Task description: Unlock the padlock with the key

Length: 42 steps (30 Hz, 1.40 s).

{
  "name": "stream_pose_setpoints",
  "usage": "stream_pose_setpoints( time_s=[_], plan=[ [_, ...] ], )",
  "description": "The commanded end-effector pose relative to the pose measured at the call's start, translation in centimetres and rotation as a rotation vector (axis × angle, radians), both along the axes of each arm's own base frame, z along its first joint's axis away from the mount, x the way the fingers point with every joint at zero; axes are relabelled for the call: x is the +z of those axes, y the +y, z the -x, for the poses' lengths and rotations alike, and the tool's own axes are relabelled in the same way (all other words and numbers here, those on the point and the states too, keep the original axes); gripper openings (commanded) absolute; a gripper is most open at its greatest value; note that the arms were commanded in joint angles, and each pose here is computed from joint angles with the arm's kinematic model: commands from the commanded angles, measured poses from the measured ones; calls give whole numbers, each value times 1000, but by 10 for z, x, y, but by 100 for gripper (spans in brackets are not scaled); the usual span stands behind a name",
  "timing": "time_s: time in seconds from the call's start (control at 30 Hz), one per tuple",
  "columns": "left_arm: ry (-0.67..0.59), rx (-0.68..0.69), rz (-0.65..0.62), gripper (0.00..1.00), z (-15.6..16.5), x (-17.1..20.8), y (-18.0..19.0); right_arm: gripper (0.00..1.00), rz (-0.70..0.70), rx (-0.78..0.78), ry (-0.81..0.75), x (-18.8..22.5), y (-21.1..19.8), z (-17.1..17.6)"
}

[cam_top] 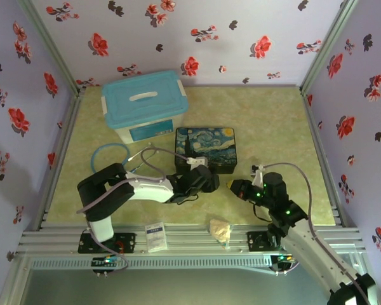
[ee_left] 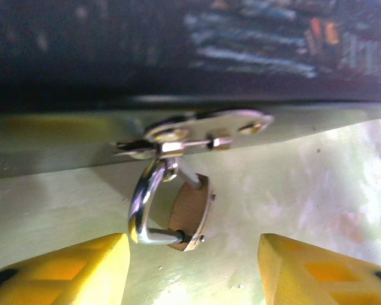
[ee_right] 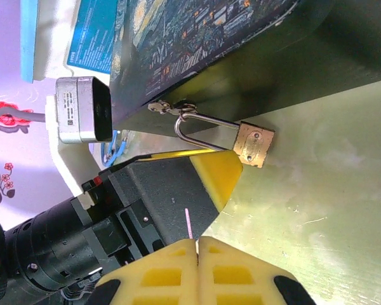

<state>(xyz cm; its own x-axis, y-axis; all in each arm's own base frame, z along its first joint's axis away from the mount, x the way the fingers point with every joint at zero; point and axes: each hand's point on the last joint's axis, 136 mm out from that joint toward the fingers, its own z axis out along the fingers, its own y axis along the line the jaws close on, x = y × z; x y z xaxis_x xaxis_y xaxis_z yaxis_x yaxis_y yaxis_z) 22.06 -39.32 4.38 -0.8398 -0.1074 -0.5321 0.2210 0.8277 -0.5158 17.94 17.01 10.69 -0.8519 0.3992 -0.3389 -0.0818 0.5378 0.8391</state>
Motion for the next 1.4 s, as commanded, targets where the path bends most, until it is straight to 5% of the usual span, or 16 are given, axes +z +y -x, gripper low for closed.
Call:
stream_pose_setpoints(
  time_s=[0.0,0.37,0.67,0.9,1.37],
  plan=[
    [-6,41,-30,56,-5,-6,9,0,8,-2,-14,-4,-1,-1],
    [-57,45,-4,45,-25,-14,-11,0,43,-23,10,-16,-7,1],
    [-24,46,1,20,-44,-18,-19,0,46,-36,9,-19,-10,2],
    [-6,35,-10,33,-41,-27,-20,0,33,-39,15,-20,-10,3],
    [-14,68,-51,19,-19,-41,-7,0,11,-49,25,-24,-11,7]
  ],
)
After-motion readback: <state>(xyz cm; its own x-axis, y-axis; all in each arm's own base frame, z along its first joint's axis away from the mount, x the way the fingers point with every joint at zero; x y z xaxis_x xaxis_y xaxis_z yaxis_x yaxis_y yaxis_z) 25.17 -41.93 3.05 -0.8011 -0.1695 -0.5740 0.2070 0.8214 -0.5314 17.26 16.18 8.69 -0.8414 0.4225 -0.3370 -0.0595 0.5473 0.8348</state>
